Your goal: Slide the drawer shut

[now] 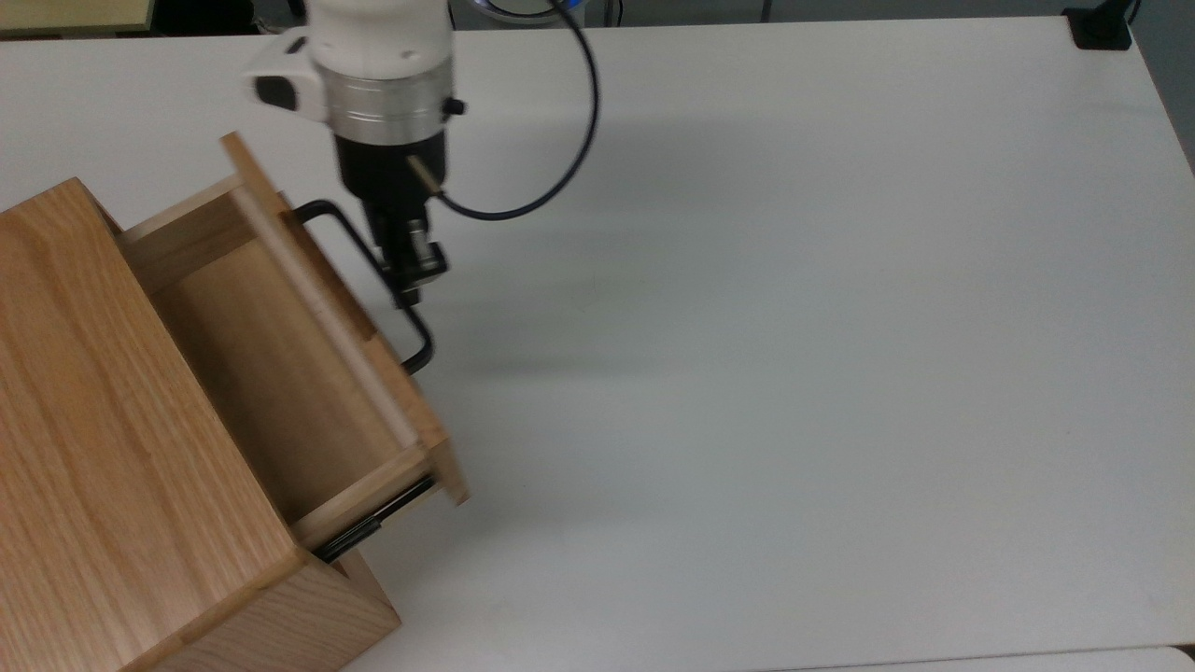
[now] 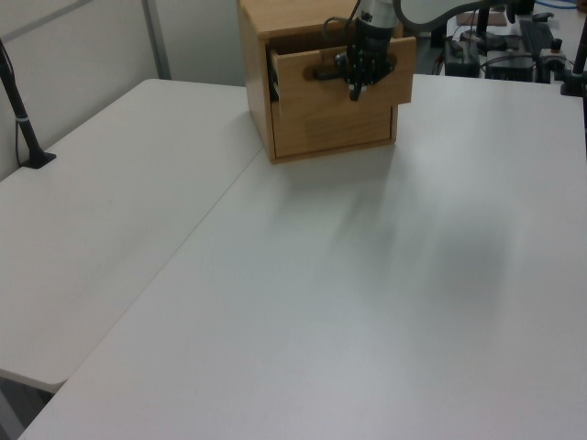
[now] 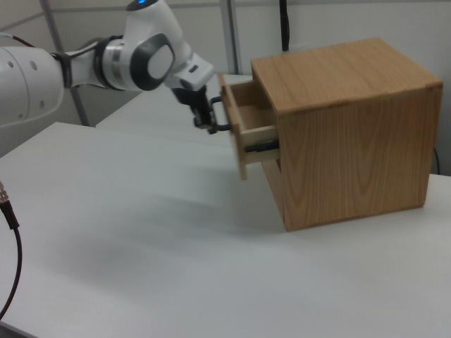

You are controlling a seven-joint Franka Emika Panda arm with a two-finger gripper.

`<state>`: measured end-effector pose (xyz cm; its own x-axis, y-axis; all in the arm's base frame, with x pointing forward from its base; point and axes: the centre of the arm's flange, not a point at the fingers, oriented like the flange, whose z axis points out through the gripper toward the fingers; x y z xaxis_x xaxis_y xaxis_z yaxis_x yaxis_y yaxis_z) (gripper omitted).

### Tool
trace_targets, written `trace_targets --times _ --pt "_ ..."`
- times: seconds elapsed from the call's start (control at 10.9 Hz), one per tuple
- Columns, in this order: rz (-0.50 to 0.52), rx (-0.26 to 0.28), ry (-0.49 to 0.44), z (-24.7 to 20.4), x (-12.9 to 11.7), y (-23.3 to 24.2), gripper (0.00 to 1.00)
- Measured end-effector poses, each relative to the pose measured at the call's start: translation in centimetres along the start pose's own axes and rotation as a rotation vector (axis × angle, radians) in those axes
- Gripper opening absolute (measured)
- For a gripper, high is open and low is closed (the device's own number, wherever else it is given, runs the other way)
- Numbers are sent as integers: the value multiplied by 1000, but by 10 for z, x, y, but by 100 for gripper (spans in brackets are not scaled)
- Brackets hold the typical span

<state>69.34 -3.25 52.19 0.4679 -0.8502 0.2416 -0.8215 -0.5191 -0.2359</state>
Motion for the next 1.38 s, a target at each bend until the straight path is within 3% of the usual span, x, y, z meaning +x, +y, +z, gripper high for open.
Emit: trace_targets --times 0.28,0.46,0.83,1.1,1.19,1.38 --pt "40 106 113 2 57 21 0" --pt "49 137 159 9 78 31 0" --pt "40 156 179 15 81 32 0" --pt "-55 152 187 14 78 28 0" --pt "-107 159 189 10 70 20 0" --pt "-238 100 114 9 28 -1 0"
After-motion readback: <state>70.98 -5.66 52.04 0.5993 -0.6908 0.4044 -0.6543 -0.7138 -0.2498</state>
